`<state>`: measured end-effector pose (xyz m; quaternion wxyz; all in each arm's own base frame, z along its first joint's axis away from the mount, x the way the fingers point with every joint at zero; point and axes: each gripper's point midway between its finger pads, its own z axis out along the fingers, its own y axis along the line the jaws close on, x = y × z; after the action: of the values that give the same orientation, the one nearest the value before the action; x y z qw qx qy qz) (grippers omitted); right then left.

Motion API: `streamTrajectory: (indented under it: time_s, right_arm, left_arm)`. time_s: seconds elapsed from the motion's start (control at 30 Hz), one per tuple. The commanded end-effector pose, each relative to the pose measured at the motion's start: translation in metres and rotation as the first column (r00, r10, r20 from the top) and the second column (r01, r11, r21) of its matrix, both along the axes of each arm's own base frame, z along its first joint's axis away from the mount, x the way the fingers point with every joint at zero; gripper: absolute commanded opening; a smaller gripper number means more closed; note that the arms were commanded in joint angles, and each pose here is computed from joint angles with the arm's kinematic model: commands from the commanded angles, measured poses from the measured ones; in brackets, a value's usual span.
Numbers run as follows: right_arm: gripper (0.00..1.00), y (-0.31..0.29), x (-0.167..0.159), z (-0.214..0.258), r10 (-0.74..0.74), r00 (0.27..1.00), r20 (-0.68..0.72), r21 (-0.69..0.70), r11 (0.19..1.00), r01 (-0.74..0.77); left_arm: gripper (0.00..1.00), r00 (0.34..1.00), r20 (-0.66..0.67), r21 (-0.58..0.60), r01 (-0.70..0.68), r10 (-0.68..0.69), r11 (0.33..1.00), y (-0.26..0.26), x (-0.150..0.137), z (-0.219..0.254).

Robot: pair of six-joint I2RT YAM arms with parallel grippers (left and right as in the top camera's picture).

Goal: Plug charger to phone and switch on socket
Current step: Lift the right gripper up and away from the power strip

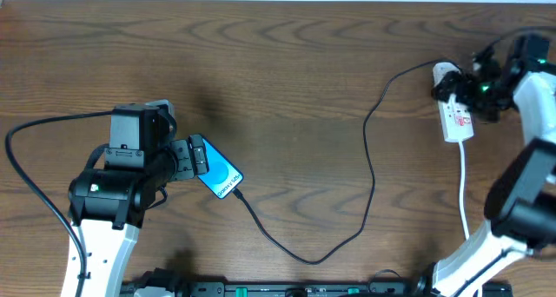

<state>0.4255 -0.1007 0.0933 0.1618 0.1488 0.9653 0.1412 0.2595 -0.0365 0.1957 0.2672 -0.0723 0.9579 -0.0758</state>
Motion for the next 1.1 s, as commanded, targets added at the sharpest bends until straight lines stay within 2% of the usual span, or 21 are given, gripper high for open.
streamTrajectory:
  time_s: [0.0, 0.13, 0.27, 0.47, 1.07]
  right_arm:
    - [0.99, -0.022, -0.004, 0.076, -0.110, 0.985, 0.133, -0.141, 0.982, 0.128]
    - [0.99, -0.018, -0.020, 0.140, -0.181, 0.947, 0.265, -0.133, 0.966, 0.222]
    - [0.99, -0.015, -0.040, 0.170, -0.203, 0.929, 0.310, -0.152, 0.954, 0.259]
    - [0.99, -0.015, -0.056, 0.166, -0.214, 0.941, 0.263, -0.173, 0.949, 0.264]
    - [0.99, -0.015, -0.056, 0.164, -0.215, 0.942, 0.257, -0.172, 0.949, 0.263]
  left_arm:
    - [0.91, 1.000, 0.020, 0.016, 0.008, -0.008, 1.000, 0.001, 0.003, 0.007]
    - [0.92, 1.000, 0.020, 0.016, 0.008, -0.008, 1.000, 0.001, 0.003, 0.007]
    - [0.92, 1.000, 0.020, 0.016, 0.008, -0.008, 1.000, 0.001, 0.003, 0.007]
    - [0.92, 1.000, 0.020, 0.016, 0.008, -0.008, 1.000, 0.001, 0.003, 0.007]
    - [0.92, 1.000, 0.020, 0.016, 0.008, -0.008, 1.000, 0.001, 0.003, 0.007]
